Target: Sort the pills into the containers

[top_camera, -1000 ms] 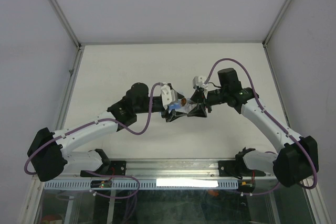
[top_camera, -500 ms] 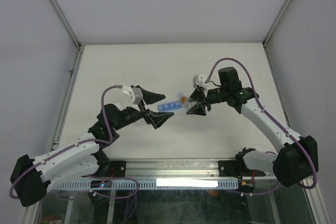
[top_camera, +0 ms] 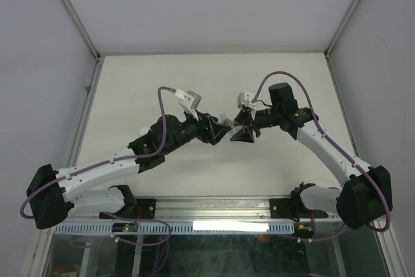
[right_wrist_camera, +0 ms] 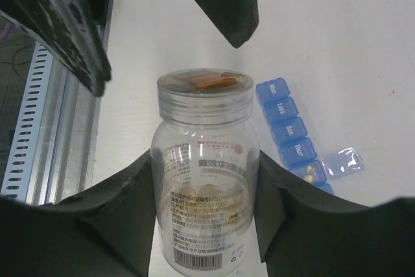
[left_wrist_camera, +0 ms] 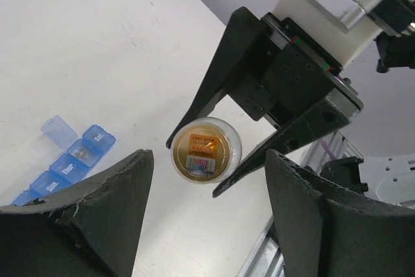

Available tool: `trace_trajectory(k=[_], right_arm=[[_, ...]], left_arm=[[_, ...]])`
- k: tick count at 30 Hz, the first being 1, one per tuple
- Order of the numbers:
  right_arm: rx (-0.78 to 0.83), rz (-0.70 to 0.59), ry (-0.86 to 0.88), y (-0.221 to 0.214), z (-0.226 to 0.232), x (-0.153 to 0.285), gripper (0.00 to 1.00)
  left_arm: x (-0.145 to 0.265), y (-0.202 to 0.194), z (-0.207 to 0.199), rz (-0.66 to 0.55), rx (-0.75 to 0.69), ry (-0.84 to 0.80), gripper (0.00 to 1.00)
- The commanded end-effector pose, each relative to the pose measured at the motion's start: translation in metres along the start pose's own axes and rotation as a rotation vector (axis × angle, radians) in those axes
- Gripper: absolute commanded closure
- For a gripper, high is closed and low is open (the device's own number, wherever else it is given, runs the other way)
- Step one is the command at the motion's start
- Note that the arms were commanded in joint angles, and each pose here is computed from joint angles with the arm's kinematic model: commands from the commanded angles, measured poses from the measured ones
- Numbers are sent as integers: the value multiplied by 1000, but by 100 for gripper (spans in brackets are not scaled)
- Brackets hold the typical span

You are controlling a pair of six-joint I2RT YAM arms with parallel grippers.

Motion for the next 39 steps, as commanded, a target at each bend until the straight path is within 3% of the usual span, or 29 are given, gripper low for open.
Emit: trace_trajectory(k=[1,11,16,19,24,26,27,28,29,32,34,39], right_arm=[[67,-27,-12,9,-7,-1,100],[69,-27,-12,10,-7,-1,100],[71,-27,-14,11,-7,-1,100],[72,-29,-12,11,-7,-1,100],[76,-35,-11,13,-6,0,100],[81,-39,-12,15,-6,1,100],[85,-41,-13,16,-5,2,100],[87,-42,-14,16,-5,2,100],[90,-42,-15,17,-5,2,100],[85,-45,-10,17,-5,2,100],[79,-47,-7,16,-5,1,100],[69,-44,-4,13,-5,0,100]], left_arm=[[-11,10,-8,-18,-6,26,31],[-19,7,-9,31,-24,13,45],[-21,5,-10,61,-83,-36,70],[-19,-1,-13,125,-292,-232,86],[-19,-11,3,245,-688,-459,92],[-22,-5,12,250,-786,-499,85],[-24,2,15,232,-796,-496,72],[-25,10,16,200,-786,-483,50],[-24,19,15,153,-755,-463,36],[-14,36,10,-19,-631,-363,2],[-1,38,10,-98,-511,-303,1],[31,31,9,-157,-234,-270,1]])
Point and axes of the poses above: each gripper's point midway between its finger pads, its own x axis back along the fingers, its own z axis along the line the jaws close on, y = z × x, the point moved 10 cm from there along x, back along the fingers, and after that the axes turned 13 degrees about x, right-handed, at the moved point
